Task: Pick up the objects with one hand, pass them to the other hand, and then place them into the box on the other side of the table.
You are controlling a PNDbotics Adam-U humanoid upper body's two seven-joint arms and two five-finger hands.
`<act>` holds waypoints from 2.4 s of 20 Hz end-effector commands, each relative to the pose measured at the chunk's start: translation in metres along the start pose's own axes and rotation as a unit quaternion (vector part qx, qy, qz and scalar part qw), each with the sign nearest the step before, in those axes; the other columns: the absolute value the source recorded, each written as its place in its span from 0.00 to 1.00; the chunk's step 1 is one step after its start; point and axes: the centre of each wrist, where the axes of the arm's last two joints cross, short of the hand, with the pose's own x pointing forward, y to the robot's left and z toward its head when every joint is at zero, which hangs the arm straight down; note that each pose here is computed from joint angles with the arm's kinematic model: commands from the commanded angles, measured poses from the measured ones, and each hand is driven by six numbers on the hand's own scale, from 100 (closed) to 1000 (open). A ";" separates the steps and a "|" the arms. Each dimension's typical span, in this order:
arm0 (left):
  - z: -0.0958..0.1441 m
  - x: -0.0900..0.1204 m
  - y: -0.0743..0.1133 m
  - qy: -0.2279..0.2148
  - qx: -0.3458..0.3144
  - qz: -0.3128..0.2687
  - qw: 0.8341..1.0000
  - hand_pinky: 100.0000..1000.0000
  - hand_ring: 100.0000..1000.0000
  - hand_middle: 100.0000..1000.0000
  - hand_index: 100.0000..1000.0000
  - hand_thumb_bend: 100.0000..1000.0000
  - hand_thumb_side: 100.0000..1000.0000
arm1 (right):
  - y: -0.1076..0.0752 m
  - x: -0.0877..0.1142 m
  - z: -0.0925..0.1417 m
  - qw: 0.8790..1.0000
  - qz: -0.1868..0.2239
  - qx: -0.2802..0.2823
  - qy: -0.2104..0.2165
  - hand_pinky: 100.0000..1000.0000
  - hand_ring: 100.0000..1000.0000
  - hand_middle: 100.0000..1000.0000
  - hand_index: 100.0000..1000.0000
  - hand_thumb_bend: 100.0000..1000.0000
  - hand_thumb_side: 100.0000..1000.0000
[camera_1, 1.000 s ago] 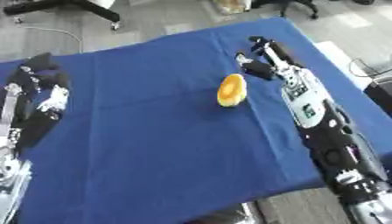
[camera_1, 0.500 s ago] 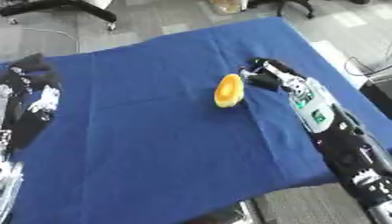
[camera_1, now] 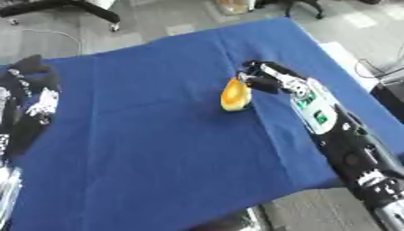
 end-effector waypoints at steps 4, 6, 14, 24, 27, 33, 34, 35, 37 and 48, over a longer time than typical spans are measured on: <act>-0.004 0.007 0.005 -0.016 0.006 0.000 1.000 0.73 0.64 0.69 0.87 0.11 0.59 | -0.008 0.011 -0.007 1.000 0.022 0.011 -0.016 0.83 0.83 0.80 0.97 0.00 0.88; -0.004 0.007 0.005 -0.016 0.005 0.000 1.000 0.73 0.64 0.69 0.87 0.11 0.59 | -0.008 0.011 -0.008 0.999 0.035 0.025 -0.013 0.84 0.83 0.80 0.97 0.00 0.84; -0.003 0.007 0.005 -0.016 0.006 -0.002 1.000 0.74 0.64 0.69 0.87 0.11 0.59 | -0.011 0.006 -0.006 0.993 0.076 0.087 -0.002 0.84 0.82 0.79 0.95 0.00 0.67; -0.003 0.007 0.005 -0.016 0.008 -0.003 1.000 0.74 0.63 0.69 0.87 0.11 0.59 | -0.020 0.006 -0.003 0.988 0.127 0.085 0.006 0.75 0.60 0.50 0.82 0.00 0.07; -0.003 0.007 0.005 -0.016 0.009 -0.003 1.000 0.74 0.63 0.69 0.87 0.11 0.59 | -0.022 0.006 -0.002 0.991 0.129 0.045 0.007 0.65 0.42 0.27 0.60 0.00 0.07; -0.003 0.007 0.005 -0.015 0.011 -0.003 1.000 0.74 0.63 0.69 0.87 0.10 0.60 | -0.026 0.008 0.000 0.990 0.131 -0.049 -0.003 0.46 0.13 0.00 0.20 0.00 0.04; -0.003 0.007 0.005 -0.015 0.012 -0.003 1.000 0.74 0.63 0.69 0.87 0.10 0.60 | -0.027 0.009 0.000 0.990 0.130 -0.060 -0.005 0.45 0.13 0.00 0.18 0.00 0.04; -0.003 0.008 0.006 -0.015 0.012 -0.002 1.000 0.74 0.63 0.69 0.87 0.10 0.60 | -0.027 0.009 0.000 0.989 0.130 -0.069 -0.008 0.44 0.12 0.00 0.14 0.00 0.05; -0.003 0.008 0.006 -0.015 0.013 -0.002 1.000 0.74 0.63 0.69 0.87 0.10 0.60 | -0.028 0.010 0.001 0.988 0.129 -0.080 -0.013 0.43 0.12 0.00 0.13 0.00 0.05; -0.003 0.009 0.004 -0.016 0.011 0.001 1.000 0.74 0.63 0.69 0.87 0.10 0.60 | -0.041 0.034 0.008 0.976 0.107 -0.182 -0.054 0.35 0.07 0.00 0.07 0.00 0.02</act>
